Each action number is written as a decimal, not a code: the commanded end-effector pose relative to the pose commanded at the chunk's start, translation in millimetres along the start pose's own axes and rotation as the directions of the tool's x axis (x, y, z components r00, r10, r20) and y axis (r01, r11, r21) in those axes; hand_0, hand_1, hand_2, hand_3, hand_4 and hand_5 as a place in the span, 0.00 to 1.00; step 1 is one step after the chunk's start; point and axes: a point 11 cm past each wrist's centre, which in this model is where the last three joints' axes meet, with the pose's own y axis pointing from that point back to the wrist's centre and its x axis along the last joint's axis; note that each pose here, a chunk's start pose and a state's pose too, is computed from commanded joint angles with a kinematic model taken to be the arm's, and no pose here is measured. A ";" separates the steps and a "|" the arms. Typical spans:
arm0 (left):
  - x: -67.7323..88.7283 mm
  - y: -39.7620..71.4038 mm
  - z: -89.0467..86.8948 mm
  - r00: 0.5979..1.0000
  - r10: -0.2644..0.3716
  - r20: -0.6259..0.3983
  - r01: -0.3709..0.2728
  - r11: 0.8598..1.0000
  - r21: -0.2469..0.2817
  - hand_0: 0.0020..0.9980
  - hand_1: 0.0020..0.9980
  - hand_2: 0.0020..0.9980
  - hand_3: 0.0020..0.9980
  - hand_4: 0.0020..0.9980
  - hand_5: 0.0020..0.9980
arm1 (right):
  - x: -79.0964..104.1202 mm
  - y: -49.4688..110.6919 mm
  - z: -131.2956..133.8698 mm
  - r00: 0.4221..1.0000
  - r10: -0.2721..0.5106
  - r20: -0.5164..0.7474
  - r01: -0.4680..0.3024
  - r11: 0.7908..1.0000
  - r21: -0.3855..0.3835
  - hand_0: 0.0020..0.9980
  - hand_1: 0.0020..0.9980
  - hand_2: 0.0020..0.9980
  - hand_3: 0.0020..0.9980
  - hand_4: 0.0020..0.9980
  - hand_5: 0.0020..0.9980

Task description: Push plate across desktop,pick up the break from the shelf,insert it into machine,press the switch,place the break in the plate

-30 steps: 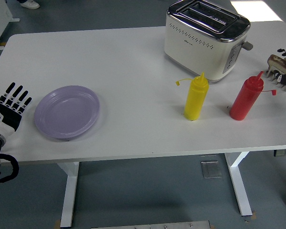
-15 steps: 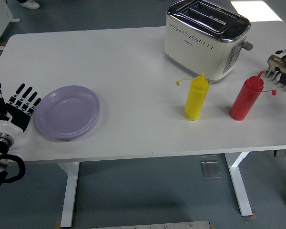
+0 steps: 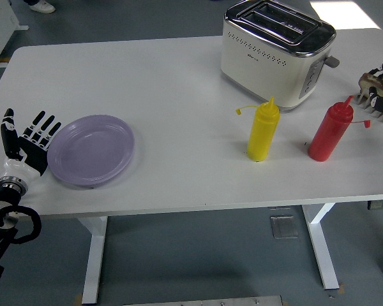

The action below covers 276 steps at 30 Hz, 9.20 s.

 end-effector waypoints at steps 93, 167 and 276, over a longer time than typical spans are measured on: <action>-127.1 10.2 -66.3 0.944 -0.327 0.042 0.309 0.921 0.238 0.86 0.79 0.73 0.73 0.78 1.00 | 130.4 -8.1 -61.6 0.853 0.271 0.445 -0.295 0.955 -0.016 0.40 0.48 0.46 0.40 0.14 0.00; -82.7 35.5 75.3 0.937 -0.272 -0.218 0.261 0.962 -0.077 0.84 0.77 0.71 0.72 0.80 1.00 | 121.5 -96.5 -230.2 0.894 0.115 0.433 -0.140 0.990 0.027 0.38 0.45 0.46 0.43 0.13 0.00; -109.0 51.1 79.3 0.836 -0.359 -0.416 0.357 0.930 -0.084 0.83 0.76 0.71 0.72 0.79 1.00 | 147.6 -41.6 -112.5 0.984 0.028 0.176 -0.063 0.979 0.194 0.40 0.45 0.56 0.48 0.19 0.00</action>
